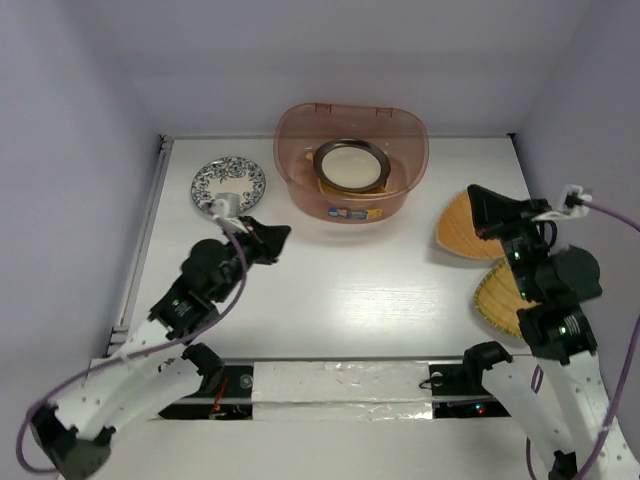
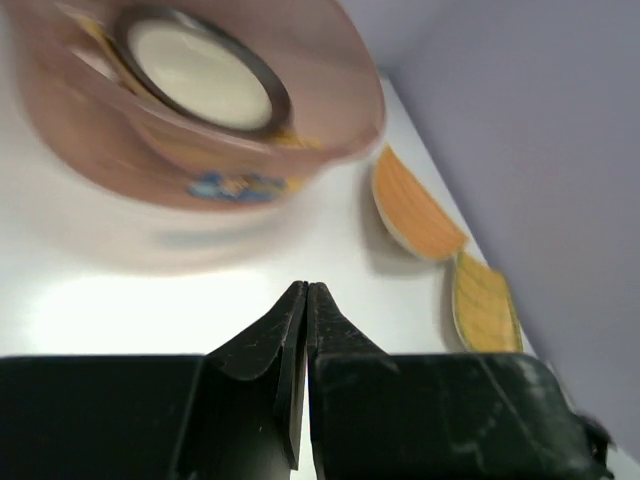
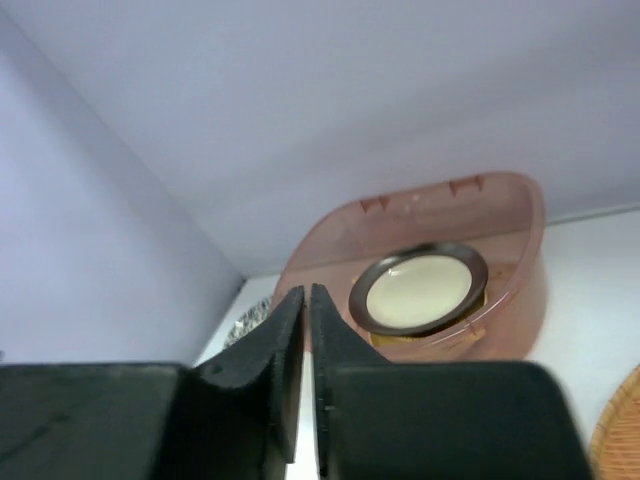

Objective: Place the plates into the plastic bin on the countertop

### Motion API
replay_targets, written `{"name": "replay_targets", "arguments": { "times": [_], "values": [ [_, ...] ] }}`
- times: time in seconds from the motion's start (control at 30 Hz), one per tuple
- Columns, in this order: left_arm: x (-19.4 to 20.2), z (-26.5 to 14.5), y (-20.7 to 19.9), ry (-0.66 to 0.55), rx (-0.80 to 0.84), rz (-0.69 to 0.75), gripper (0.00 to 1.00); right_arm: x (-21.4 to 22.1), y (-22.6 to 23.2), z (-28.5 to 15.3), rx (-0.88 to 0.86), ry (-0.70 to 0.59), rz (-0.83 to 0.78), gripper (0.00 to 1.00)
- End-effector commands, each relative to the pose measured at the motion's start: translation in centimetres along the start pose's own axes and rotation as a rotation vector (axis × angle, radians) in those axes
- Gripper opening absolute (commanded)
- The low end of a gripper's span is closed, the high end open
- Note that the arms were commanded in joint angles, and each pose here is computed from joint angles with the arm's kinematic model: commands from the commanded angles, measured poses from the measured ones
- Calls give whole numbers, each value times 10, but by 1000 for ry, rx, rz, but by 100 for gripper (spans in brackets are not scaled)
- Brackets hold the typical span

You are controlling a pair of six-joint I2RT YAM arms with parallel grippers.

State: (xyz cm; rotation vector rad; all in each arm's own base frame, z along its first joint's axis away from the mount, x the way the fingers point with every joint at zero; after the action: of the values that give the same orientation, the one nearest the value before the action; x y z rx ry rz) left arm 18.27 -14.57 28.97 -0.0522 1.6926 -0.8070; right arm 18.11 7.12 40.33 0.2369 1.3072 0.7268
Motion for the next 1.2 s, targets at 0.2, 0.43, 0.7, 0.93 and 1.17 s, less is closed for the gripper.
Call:
{"name": "replay_targets", "arguments": {
  "times": [0.2, 0.43, 0.7, 0.93, 1.17],
  "values": [
    [78, 99, -99, 174, 23, 63, 4, 4, -24, -55, 145, -25, -47, 72],
    [132, 172, -154, 265, 61, 101, 37, 4, -18, -72, 97, 1, -41, 88],
    [197, 237, -166, 334, -17, 126, 69, 5, -12, -83, 59, -3, 23, 95],
    [241, 277, -172, 401, -70, 117, 74, 8, -13, -88, 43, 0, 11, 97],
    [272, 308, -165, 440, -82, 57, 72, 30, -19, -83, 19, 73, 29, 96]
  ]
}}
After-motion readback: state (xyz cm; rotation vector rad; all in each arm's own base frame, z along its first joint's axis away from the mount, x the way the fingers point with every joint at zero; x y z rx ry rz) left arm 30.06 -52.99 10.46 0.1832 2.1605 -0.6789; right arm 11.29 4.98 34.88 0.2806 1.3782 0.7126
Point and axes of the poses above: each gripper's point midway between its finger pads, its own z axis out along the fingers, its own y axis along the line the jaws close on, x = y × z, the point moved 7 cm from there along -z, back along the fingers, and after that the axes turned 3 degrees about z, right-handed, at the moved point
